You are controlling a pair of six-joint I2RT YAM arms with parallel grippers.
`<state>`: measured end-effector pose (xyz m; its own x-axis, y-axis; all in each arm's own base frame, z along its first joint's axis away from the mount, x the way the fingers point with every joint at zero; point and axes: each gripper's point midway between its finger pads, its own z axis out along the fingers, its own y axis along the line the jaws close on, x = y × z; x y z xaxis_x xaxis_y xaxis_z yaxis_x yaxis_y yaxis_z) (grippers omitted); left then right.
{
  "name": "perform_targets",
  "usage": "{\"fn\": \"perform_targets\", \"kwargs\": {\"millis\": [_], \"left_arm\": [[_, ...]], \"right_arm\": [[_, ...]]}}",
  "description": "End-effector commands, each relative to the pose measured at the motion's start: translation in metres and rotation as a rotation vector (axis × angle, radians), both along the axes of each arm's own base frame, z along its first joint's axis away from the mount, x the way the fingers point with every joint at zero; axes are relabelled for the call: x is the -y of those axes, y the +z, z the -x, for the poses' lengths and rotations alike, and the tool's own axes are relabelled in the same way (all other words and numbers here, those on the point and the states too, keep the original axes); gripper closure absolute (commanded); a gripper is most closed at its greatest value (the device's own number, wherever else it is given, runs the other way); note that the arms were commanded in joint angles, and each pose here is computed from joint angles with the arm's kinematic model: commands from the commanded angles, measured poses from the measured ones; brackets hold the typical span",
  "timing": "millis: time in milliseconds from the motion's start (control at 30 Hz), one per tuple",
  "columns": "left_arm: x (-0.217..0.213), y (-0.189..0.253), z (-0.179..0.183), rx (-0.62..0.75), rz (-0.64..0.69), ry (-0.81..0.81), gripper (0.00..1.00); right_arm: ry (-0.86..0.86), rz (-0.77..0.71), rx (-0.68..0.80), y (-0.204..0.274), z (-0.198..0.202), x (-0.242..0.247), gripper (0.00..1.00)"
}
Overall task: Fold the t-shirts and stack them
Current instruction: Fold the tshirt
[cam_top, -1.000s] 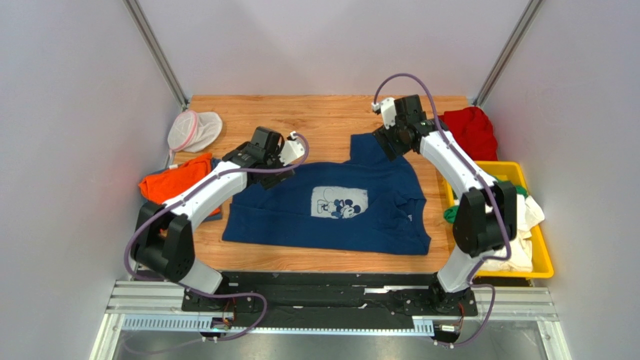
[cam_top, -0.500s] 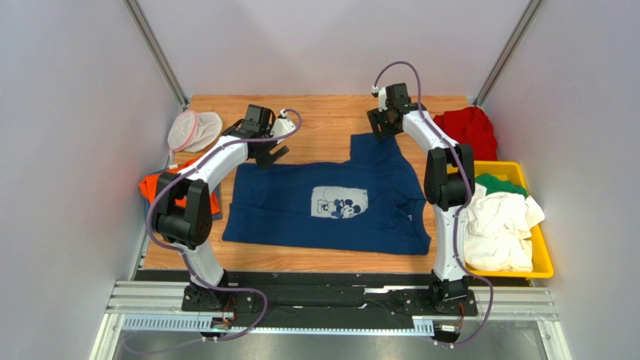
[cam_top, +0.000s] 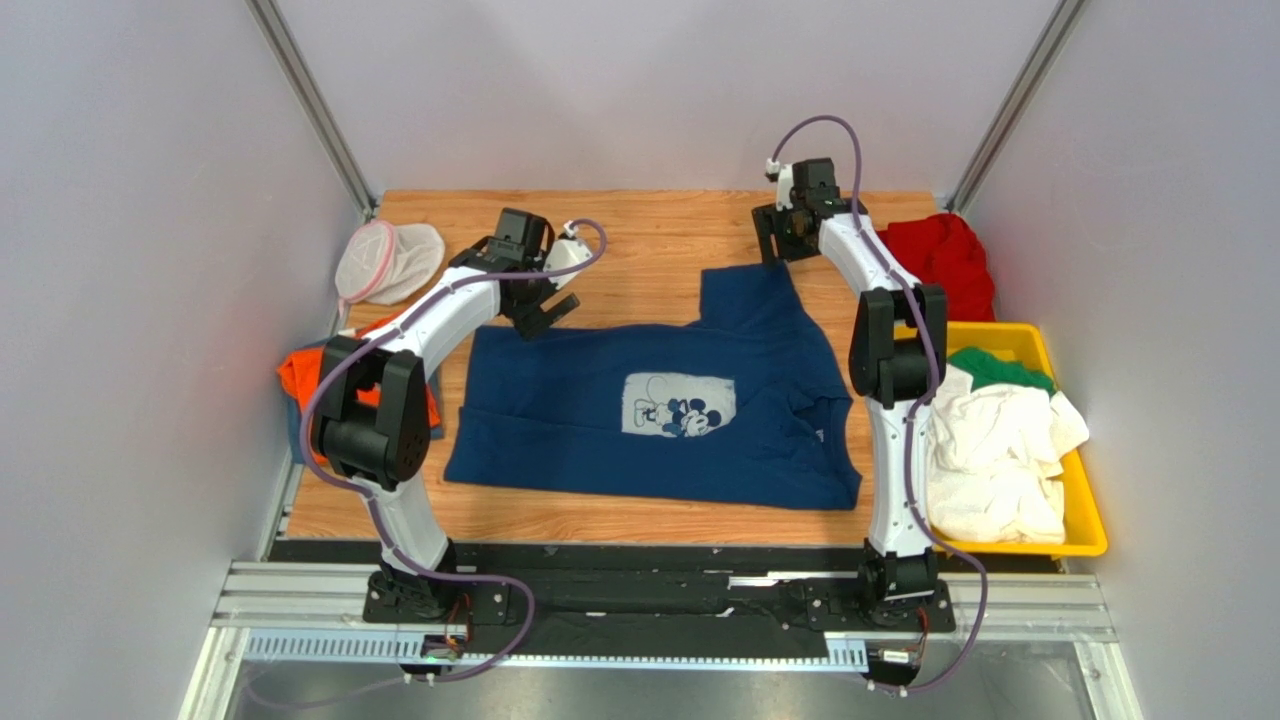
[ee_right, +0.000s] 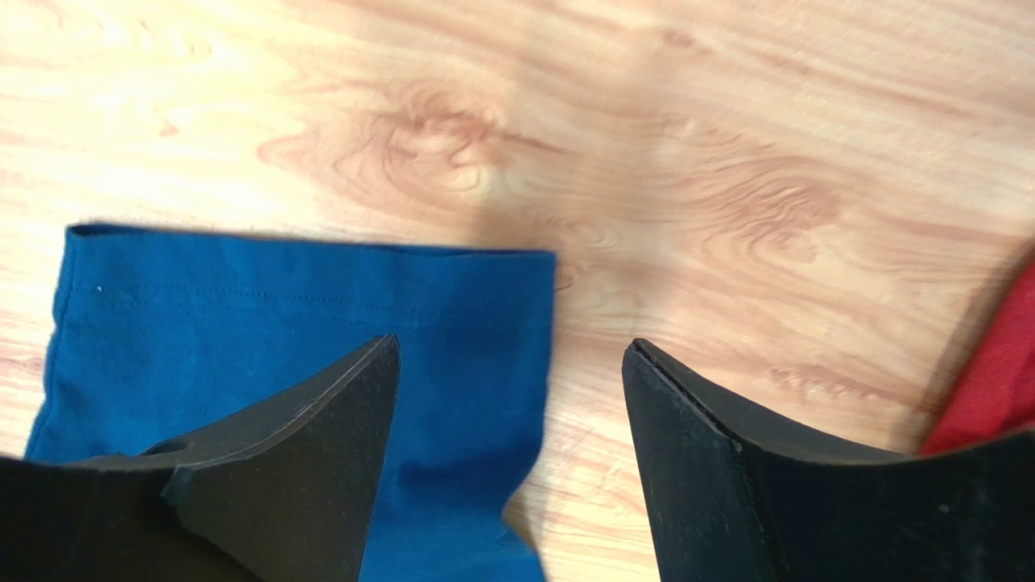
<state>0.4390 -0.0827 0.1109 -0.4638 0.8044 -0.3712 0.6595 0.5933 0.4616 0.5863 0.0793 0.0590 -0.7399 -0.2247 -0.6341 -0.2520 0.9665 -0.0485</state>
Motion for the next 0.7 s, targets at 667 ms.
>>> {"fn": "perform_targets", "kwargs": {"millis": [667], "left_arm": [[-0.004,0.002,-0.003,0.0,-0.025,-0.007,0.02]], "right_arm": [[0.02,-0.048,-0.002,-0.011,-0.015,-0.005,0.4]]}}
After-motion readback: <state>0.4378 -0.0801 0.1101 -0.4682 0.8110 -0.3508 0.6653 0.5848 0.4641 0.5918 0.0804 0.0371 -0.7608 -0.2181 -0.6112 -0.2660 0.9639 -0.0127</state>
